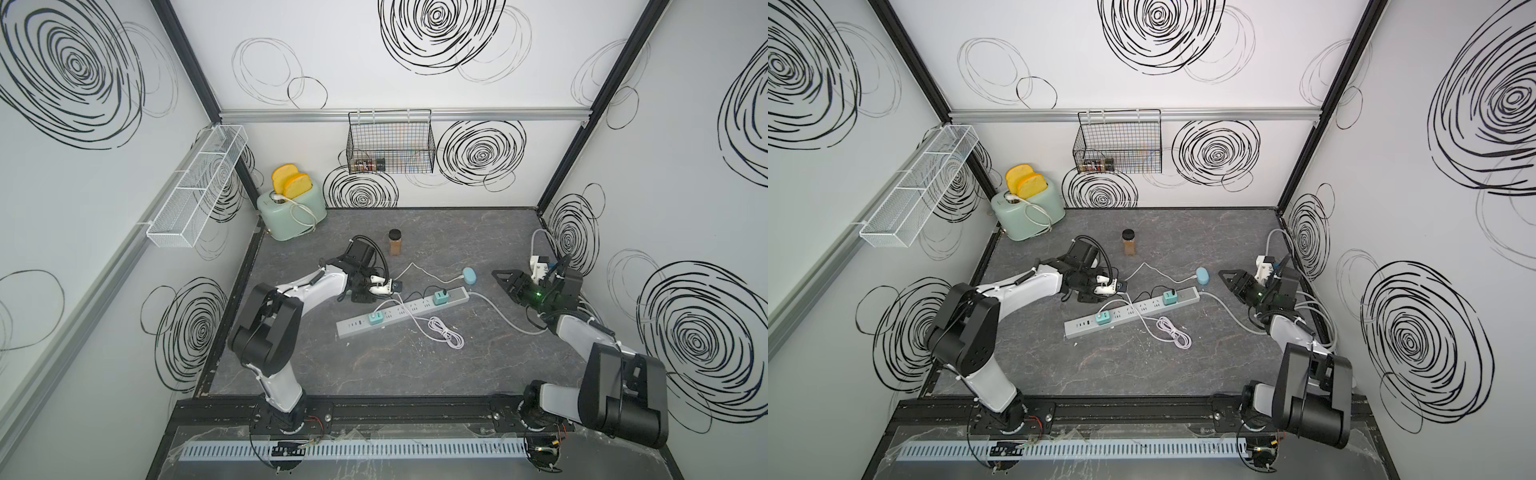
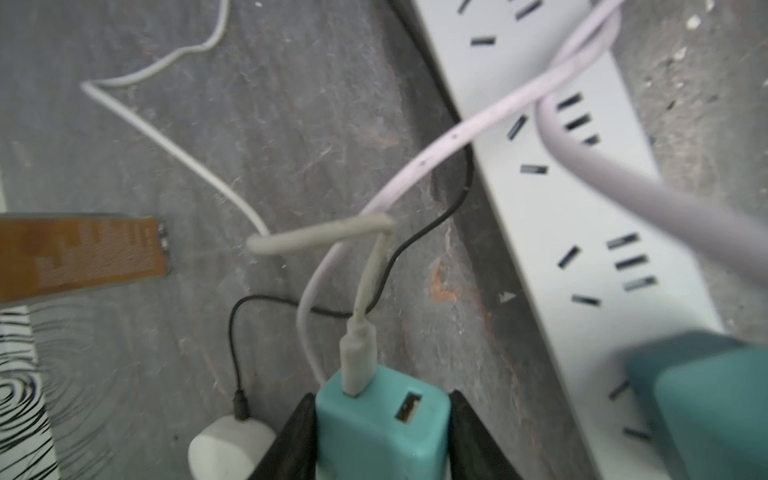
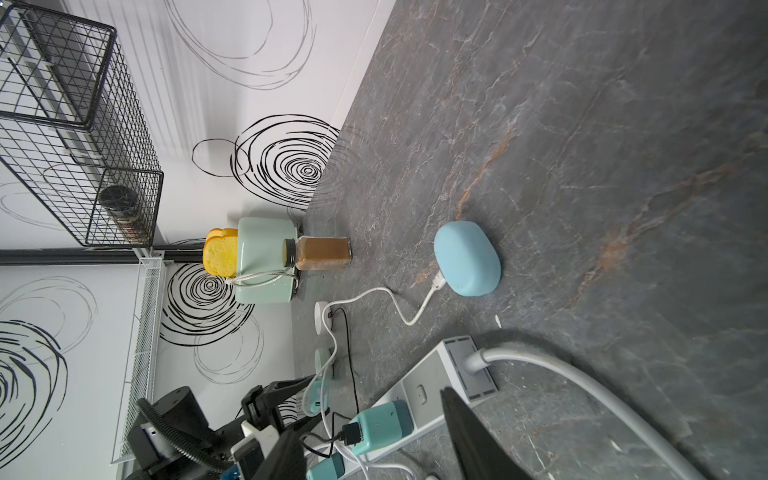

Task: Charge the bluetooth headset
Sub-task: Pick up the plug from the center of the board.

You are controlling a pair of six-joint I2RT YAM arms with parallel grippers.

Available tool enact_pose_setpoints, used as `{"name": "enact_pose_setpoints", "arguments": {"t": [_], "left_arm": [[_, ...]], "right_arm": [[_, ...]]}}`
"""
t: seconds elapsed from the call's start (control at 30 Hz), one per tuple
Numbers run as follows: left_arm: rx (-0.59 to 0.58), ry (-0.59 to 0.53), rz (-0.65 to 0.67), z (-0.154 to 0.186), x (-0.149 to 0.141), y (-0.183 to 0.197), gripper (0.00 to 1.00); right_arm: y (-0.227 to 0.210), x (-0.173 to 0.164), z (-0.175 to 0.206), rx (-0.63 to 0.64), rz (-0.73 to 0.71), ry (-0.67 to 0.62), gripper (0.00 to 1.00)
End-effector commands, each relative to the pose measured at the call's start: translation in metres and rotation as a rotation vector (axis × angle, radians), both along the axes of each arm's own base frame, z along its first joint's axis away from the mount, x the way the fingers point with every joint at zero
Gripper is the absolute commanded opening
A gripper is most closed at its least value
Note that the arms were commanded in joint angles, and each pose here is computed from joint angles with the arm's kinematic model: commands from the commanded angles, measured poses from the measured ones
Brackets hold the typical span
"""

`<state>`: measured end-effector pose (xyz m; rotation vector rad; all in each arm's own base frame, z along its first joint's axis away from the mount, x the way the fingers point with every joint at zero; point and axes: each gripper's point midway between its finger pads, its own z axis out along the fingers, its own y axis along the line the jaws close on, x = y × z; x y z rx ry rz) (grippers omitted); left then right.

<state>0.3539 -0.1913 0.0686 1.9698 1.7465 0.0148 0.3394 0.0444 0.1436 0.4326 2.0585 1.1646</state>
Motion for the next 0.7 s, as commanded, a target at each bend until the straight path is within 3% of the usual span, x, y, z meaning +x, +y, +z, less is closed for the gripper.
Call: {"name": "enact_pose_setpoints", "arguments": {"t": [0.0,0.27,0.47,0.57,0.67], "left_arm": [[-0.067,-0.048,0.045,0.042,0.004,0.007,0.31],[-0.158,-0.060,0.140,0.079,0.003,0.009,0.29],[-0.408,-0.136,0.261,0.135,0.003,-0.024,0.25],[-0.592,-0.135,0.365,0.162,0.004,-0.036,0.24],[-0.643,-0.135,0.402,0.163,0.001,-0.046,0.23]], "right_arm": [[0.012,-0.004,0.010,0.001,0.038,-0.022,0.58],[0.056,-0.010,0.050,-0.037,0.232,-0.088,0.55],[0.115,-0.026,0.095,-0.040,0.431,-0.212,0.55],[0.144,-0.037,0.114,-0.031,0.491,-0.269,0.55],[0.162,-0.039,0.121,-0.010,0.492,-0.253,0.54]]}}
